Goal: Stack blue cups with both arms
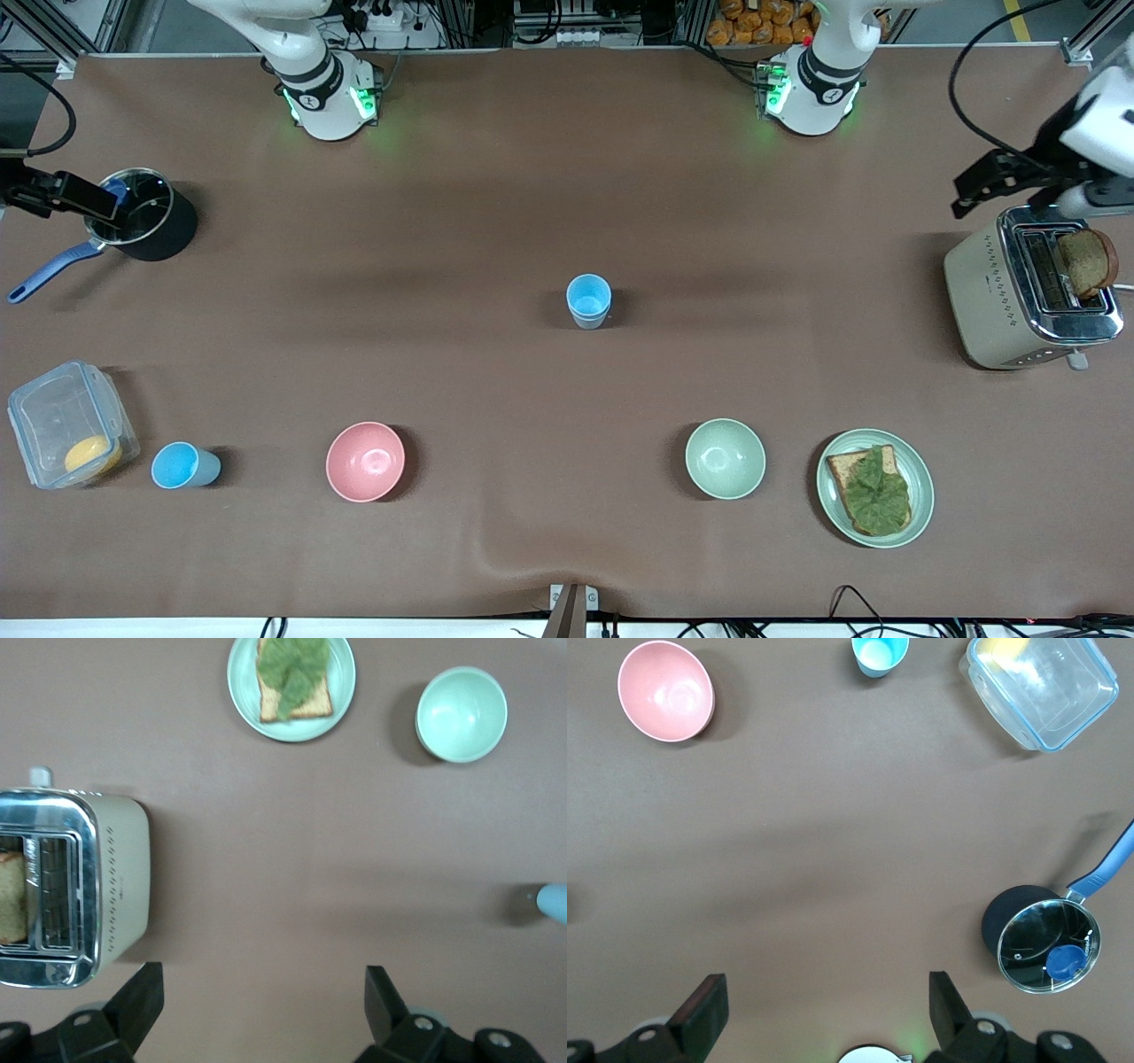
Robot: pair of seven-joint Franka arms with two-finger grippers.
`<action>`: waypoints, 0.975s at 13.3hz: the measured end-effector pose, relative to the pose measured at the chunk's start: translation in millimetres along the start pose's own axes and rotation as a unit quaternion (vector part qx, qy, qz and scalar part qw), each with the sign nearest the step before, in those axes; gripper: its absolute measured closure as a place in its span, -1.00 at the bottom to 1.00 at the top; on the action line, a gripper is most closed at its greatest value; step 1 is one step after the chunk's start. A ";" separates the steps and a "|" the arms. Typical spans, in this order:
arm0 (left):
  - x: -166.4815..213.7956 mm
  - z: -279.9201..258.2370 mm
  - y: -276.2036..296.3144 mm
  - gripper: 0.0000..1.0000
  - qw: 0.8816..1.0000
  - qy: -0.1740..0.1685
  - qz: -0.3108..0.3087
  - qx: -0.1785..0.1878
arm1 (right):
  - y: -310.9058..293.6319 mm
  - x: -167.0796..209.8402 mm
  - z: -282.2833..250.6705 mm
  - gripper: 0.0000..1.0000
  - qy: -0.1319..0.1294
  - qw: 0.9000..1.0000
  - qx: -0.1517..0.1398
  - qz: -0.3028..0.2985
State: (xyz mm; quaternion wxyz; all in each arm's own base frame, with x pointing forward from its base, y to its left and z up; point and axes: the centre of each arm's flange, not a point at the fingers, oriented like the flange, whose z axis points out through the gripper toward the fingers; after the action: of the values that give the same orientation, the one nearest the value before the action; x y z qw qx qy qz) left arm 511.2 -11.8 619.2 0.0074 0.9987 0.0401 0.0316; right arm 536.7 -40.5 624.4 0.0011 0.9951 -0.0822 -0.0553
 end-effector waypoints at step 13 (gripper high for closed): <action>9.7 -8.5 -0.3 -1.00 1.000 0.009 -0.001 -0.001 | -11.5 -1.4 -3.5 -1.00 0.004 1.000 0.000 -0.011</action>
State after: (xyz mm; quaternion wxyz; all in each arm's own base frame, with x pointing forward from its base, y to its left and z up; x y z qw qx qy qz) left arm 520.2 -10.6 628.3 0.0080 0.9983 0.0412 0.0405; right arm 537.6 -29.0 627.8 0.0009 0.9961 -0.0717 -0.0510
